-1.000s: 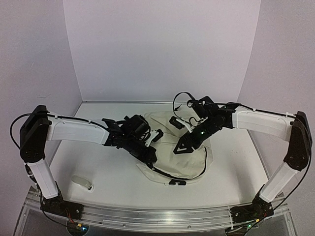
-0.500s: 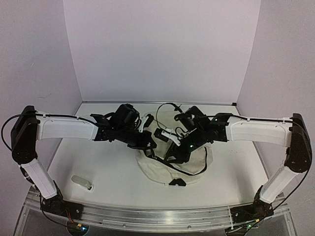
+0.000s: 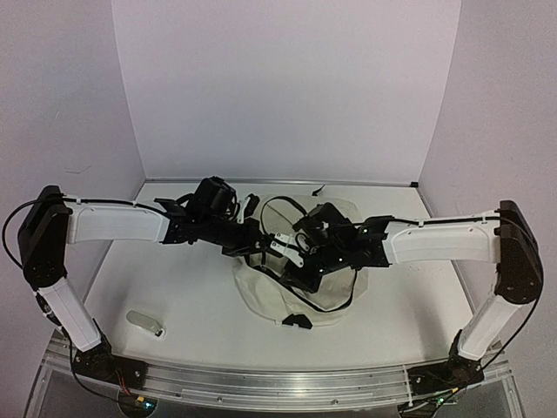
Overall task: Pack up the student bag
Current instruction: Zip the student bag at the center of the board.
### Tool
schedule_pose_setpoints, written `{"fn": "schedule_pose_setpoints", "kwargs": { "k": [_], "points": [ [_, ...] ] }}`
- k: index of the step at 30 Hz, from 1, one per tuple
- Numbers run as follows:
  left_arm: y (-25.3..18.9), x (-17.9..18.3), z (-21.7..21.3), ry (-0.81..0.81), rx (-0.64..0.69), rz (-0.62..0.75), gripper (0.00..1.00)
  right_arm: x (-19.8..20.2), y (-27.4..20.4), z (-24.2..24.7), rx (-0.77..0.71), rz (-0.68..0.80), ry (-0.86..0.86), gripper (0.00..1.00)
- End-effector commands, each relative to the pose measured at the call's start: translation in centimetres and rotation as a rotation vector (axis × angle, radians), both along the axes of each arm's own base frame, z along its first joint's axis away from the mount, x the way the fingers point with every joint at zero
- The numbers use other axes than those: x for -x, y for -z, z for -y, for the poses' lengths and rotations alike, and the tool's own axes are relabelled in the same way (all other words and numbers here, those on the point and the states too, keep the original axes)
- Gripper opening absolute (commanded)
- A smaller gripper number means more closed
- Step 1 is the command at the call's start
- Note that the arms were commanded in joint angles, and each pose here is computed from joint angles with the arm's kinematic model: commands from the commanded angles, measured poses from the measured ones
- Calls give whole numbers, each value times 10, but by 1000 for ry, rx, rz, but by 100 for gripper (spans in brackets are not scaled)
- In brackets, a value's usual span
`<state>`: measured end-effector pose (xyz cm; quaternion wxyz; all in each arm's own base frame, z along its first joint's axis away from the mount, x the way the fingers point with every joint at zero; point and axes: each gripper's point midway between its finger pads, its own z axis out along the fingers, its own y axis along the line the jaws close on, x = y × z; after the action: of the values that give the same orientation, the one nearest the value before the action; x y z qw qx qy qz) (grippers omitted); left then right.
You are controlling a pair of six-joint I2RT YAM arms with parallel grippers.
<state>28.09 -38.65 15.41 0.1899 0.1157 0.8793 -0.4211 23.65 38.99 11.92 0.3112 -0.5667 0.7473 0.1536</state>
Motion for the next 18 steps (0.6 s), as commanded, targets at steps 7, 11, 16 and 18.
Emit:
{"fn": "schedule_pose_setpoints", "kwargs": {
  "k": [7,11,16,18],
  "points": [
    [-9,-9,-2,-24,42,19,0,-6,-16,-27,-75,14,15,44],
    [-7,-10,-3,-25,38,16,0,-12,-29,-28,-79,45,29,46],
    [-5,-12,-4,-26,36,15,0,-4,-51,-33,-87,15,-17,48],
    [-7,-13,-4,-27,39,17,0,1,-47,-34,-80,-17,-30,49]
  ]
}}
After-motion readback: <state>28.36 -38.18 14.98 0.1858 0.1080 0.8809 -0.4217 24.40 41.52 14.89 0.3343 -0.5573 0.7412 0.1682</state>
